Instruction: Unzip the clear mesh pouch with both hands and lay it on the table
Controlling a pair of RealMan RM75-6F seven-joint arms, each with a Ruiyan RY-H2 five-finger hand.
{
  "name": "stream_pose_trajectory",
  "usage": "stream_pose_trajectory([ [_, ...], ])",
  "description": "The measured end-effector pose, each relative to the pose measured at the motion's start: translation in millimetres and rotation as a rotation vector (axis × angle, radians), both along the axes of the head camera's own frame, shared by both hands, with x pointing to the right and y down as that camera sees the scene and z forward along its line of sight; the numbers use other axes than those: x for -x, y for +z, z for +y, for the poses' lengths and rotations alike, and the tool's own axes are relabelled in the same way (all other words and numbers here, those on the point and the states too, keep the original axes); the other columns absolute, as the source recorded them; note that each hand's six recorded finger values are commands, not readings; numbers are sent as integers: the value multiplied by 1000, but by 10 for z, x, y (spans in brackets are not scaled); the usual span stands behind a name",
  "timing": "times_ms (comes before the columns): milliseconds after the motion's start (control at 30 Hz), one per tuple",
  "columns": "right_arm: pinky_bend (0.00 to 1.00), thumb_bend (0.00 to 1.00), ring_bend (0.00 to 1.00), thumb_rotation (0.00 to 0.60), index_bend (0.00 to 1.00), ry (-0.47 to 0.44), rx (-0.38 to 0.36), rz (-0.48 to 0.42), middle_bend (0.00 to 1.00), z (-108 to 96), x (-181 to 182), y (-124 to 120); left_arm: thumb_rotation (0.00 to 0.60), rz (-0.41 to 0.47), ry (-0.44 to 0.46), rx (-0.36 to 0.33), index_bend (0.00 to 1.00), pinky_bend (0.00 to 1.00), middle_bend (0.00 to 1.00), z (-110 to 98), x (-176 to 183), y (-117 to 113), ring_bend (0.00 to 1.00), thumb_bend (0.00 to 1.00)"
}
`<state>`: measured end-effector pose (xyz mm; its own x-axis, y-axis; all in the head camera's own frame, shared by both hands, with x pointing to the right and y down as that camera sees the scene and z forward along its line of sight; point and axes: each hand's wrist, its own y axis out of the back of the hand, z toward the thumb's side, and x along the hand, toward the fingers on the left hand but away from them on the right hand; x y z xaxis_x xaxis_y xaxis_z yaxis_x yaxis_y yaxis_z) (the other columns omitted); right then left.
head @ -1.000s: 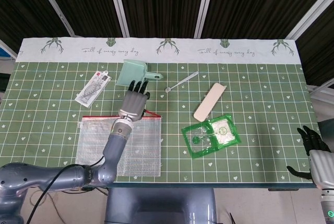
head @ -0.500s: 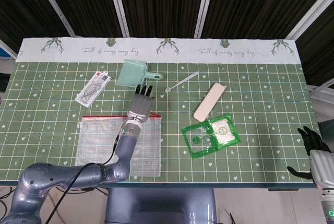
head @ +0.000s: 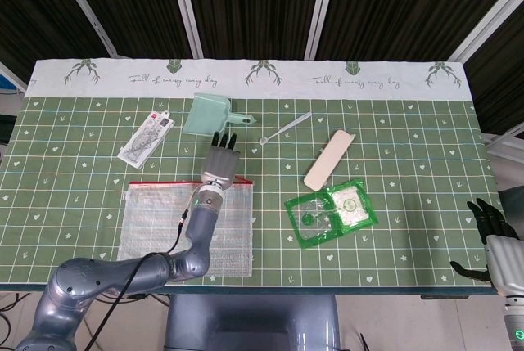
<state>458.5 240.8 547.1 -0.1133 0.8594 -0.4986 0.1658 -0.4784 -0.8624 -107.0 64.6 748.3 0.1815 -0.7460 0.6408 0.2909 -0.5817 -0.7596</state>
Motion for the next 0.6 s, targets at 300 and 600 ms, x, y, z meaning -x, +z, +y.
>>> stream_pose_trajectory([
  [300, 200, 145, 0, 600, 0, 4, 2, 0, 0, 0, -5, 0, 600, -1, 17, 12, 483, 0, 56, 59, -34, 45, 0, 335],
  [600, 200, 147, 0, 600, 0, 8, 3, -4, 0, 0, -3, 0, 600, -7, 20, 17, 500, 0, 60, 78, -37, 76, 0, 335],
])
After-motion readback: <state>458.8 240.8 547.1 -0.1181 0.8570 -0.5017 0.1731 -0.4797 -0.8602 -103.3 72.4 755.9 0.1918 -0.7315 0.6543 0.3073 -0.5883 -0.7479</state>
